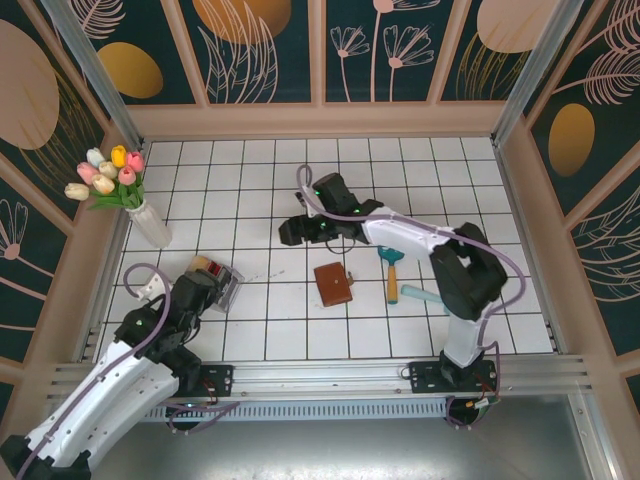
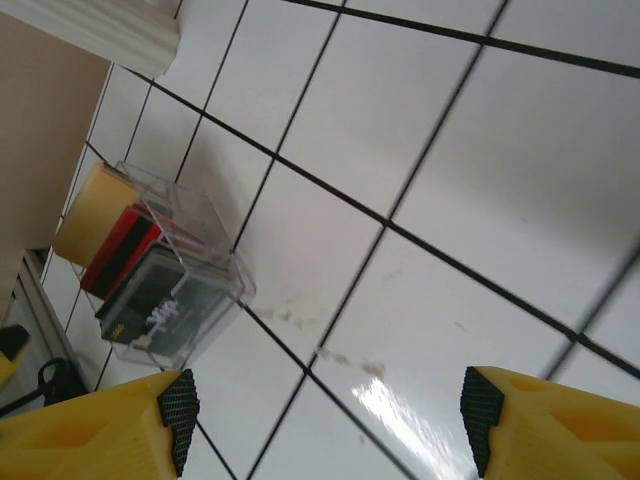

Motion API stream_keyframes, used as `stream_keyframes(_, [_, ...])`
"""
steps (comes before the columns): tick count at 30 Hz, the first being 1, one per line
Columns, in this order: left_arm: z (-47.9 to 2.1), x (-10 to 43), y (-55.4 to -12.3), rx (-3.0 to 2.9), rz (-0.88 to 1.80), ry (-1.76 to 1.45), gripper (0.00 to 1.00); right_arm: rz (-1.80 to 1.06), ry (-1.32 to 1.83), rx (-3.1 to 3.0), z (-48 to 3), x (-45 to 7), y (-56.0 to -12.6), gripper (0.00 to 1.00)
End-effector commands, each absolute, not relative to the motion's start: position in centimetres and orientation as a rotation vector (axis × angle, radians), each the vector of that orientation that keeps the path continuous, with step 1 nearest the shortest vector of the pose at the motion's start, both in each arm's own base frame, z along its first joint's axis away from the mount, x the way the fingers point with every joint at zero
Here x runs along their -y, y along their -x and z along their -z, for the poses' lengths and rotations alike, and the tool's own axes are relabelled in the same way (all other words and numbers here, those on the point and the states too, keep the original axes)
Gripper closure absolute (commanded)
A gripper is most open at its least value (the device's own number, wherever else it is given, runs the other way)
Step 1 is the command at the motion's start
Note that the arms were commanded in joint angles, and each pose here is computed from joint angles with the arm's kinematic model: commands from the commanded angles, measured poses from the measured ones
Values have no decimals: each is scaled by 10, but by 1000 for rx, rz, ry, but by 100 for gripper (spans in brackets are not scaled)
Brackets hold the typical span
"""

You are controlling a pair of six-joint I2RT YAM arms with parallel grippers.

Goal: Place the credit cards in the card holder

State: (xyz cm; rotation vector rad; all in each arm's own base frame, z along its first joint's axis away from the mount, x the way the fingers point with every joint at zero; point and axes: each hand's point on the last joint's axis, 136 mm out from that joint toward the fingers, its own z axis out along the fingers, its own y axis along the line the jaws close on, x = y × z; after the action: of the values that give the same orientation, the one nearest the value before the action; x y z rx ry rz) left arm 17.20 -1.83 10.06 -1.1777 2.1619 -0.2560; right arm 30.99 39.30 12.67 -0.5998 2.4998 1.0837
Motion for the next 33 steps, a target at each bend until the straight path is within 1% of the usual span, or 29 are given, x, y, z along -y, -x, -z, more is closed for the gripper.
stream_keyframes(1, [-88, 34, -187, -2143, 365, 1230, 2, -1147, 675, -2469, -132, -417, -317, 27])
stream_keyframes(5, [-75, 40, -202, -2137, 432, 1255, 1, -1133, 669, -2495, -120, -421, -319, 27])
stream_keyframes(10, [-73, 40, -218, -2066, 517, 1253, 2, -1173, 671, -2515, -108, -424, -314, 27])
stream_keyframes(15, [-79, 48, -238, -2036, 579, 1165, 2, -1148, 650, -2550, -92, -417, -315, 26])
stream_keyframes(23, [-81, 63, -260, -2142, 541, 942, 1, -1233, 646, -2554, -84, -413, -319, 27])
stream_keyframes(26, [-77, 68, -268, -2202, 503, 878, 1, -1268, 655, -2559, -83, -422, -324, 32])
stream_keyframes(27, [-77, 71, -272, -2214, 501, 854, 1, -1284, 660, -2555, -83, -427, -326, 36])
stream_keyframes(29, [-79, 74, -279, -2217, 504, 833, 2, -1297, 657, -2557, -81, -437, -331, 40])
stream_keyframes(33, [-88, 82, -295, -2200, 550, 784, 1, -1246, 612, -2601, -69, -450, -347, 51])
